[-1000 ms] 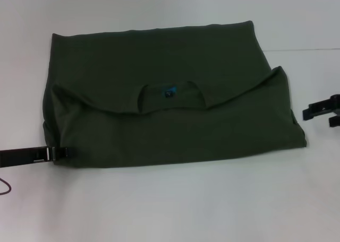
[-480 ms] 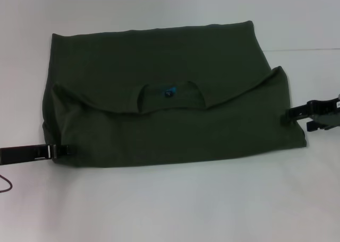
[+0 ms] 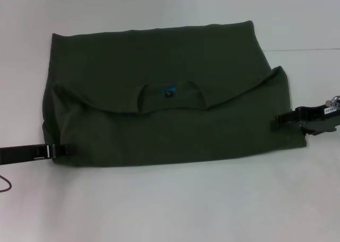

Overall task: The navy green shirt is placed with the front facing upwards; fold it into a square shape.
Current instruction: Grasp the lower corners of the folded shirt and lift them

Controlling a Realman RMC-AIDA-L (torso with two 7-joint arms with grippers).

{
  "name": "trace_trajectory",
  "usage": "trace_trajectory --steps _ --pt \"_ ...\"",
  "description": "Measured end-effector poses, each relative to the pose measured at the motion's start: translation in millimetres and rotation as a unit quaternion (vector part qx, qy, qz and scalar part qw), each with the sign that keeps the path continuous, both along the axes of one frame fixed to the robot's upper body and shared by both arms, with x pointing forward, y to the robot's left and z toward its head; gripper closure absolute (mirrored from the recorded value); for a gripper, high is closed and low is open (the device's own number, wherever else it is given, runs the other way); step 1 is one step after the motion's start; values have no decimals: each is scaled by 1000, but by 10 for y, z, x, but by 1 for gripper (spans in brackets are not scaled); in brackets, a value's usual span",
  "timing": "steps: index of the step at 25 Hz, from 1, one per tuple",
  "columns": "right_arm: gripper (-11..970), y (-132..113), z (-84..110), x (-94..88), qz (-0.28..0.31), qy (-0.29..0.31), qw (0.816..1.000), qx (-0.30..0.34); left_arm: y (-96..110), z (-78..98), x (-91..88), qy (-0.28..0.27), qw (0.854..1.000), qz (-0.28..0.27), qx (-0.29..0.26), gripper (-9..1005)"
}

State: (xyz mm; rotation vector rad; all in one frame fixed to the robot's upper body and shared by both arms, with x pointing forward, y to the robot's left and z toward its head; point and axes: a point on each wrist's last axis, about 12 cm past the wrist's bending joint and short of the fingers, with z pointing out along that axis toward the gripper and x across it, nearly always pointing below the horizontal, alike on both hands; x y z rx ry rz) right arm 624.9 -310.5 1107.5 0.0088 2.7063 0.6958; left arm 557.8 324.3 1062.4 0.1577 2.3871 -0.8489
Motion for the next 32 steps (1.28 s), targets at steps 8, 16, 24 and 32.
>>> trace_trajectory --steps 8,16,24,32 --pt "239 46 -3 22 2 -2 1000 -3 -8 4 7 -1 1000 0 -1 945" --pt "402 57 -14 19 11 0 1000 -13 -10 8 11 -1 1000 0 -3 945" --pt "881 45 -41 -5 14 1 1000 -14 -5 21 14 7 1000 3 -7 946" --pt "903 23 -41 -45 36 4 999 -15 40 67 -14 49 999 -11 -5 946"
